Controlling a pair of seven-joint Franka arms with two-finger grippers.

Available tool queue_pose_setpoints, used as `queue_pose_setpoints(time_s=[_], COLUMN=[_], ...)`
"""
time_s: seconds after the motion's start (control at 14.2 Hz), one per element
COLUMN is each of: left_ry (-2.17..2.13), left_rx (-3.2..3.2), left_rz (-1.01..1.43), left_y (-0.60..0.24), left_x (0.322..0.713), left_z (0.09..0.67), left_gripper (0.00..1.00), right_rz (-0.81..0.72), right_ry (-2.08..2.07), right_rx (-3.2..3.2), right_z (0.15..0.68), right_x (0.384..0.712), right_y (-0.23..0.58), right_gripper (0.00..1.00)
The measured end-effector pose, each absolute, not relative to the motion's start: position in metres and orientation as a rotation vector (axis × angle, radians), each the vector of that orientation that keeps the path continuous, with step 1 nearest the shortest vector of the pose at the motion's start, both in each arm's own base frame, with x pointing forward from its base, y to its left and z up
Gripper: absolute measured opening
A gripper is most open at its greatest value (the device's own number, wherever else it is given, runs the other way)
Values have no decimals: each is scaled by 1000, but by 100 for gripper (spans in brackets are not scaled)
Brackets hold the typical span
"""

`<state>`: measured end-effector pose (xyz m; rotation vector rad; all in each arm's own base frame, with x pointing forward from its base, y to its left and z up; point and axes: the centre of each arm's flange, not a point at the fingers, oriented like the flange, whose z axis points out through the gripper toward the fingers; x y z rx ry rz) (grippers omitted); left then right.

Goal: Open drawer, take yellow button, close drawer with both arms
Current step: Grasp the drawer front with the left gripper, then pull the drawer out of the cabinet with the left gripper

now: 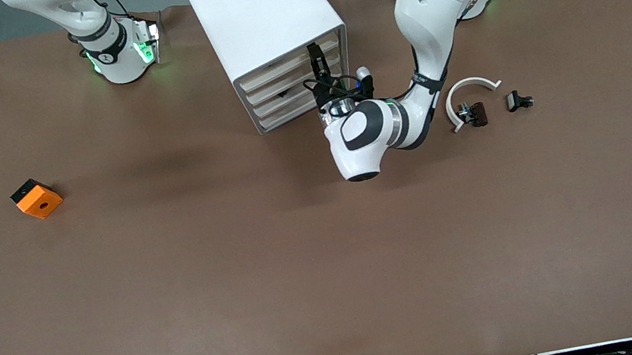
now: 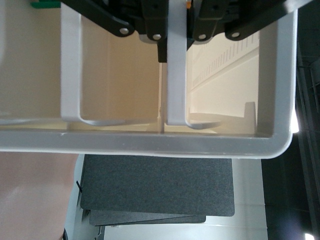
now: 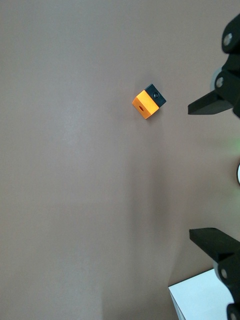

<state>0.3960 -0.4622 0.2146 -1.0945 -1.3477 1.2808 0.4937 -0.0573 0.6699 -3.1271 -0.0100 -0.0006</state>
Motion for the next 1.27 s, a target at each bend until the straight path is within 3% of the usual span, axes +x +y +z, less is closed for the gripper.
queue_pose_setpoints(time_s=[0.63, 1.27], left_ry=[-1432, -1563], left_rx=[-1037, -970], left_rz=[1360, 1470], left_y=[-414, -351], left_x=[447, 509], left_z=[216, 221], left_gripper=[8, 14], right_rz=[-14, -34], right_ry=[-3, 7], right_rx=[-3127, -3128], right_z=[673, 674], right_x=[493, 494], right_y=[-60, -63], right_gripper=[100, 100])
